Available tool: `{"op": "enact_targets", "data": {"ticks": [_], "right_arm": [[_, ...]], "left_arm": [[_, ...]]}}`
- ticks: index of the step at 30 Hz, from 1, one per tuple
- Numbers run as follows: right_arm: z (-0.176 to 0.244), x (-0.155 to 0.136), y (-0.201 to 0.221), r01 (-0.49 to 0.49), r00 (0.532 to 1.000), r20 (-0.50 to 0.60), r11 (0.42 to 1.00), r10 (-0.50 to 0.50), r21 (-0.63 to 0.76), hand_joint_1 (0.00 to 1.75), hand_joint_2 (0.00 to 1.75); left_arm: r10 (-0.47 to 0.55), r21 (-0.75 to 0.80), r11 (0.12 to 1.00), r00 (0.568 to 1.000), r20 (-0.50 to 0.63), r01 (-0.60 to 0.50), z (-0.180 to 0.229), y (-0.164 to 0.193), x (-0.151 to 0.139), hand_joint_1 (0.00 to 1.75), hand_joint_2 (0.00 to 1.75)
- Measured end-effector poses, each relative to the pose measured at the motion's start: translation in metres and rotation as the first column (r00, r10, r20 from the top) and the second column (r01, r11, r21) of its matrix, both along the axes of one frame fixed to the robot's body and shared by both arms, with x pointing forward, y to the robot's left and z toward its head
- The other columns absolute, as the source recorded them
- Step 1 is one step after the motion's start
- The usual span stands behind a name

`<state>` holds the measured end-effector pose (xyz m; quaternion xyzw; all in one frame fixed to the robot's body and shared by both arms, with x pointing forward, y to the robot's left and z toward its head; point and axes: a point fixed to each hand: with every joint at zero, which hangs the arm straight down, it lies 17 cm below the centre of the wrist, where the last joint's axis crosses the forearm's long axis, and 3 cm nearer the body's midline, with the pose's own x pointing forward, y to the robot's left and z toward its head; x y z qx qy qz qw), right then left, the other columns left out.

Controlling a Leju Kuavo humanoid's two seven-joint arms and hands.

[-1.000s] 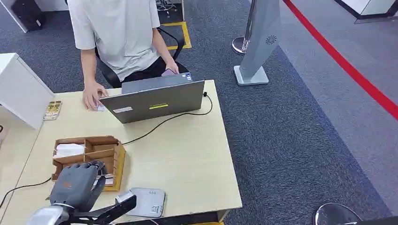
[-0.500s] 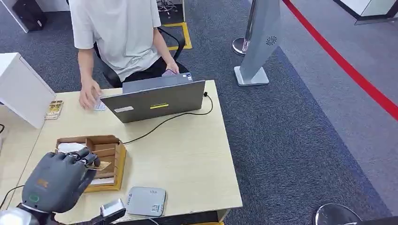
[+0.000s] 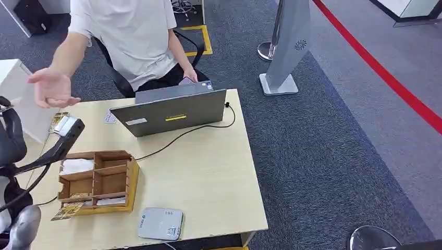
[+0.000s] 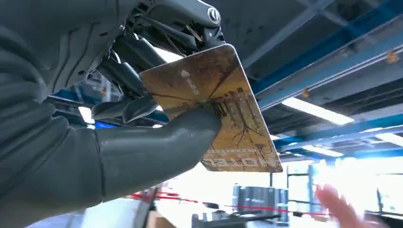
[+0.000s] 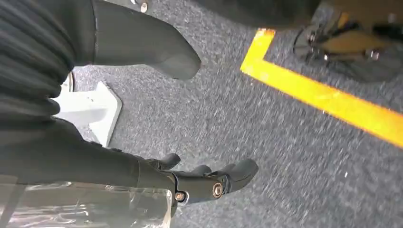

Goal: Pass the card to the sensor for recognition and then transmit it.

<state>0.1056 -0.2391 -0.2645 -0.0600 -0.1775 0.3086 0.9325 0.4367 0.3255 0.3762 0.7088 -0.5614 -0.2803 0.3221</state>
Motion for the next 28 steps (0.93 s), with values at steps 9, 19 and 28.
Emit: {"op": "enact_targets", "data": {"ticks": [9,19,28], "right_arm": [[-0.004,-0.01,0.007,-0.016,0.999,-0.043,1.0,0.017,0.021,0.0,1.75],[-0.005,-0.012,0.004,-0.018,0.999,-0.05,1.0,0.019,0.022,0.0,1.75],[-0.005,-0.016,0.001,-0.017,0.997,-0.07,0.999,0.019,0.033,0.0,1.75]], "left_arm": [[0.133,-0.022,0.99,0.98,-0.147,-0.138,-0.044,0.054,0.025,1.75,1.75],[0.088,-0.068,0.992,0.97,-0.226,-0.106,-0.07,0.044,0.04,0.0,1.75],[-0.075,-0.103,0.993,0.973,-0.217,0.053,-0.071,0.002,0.041,0.0,1.75]]}}
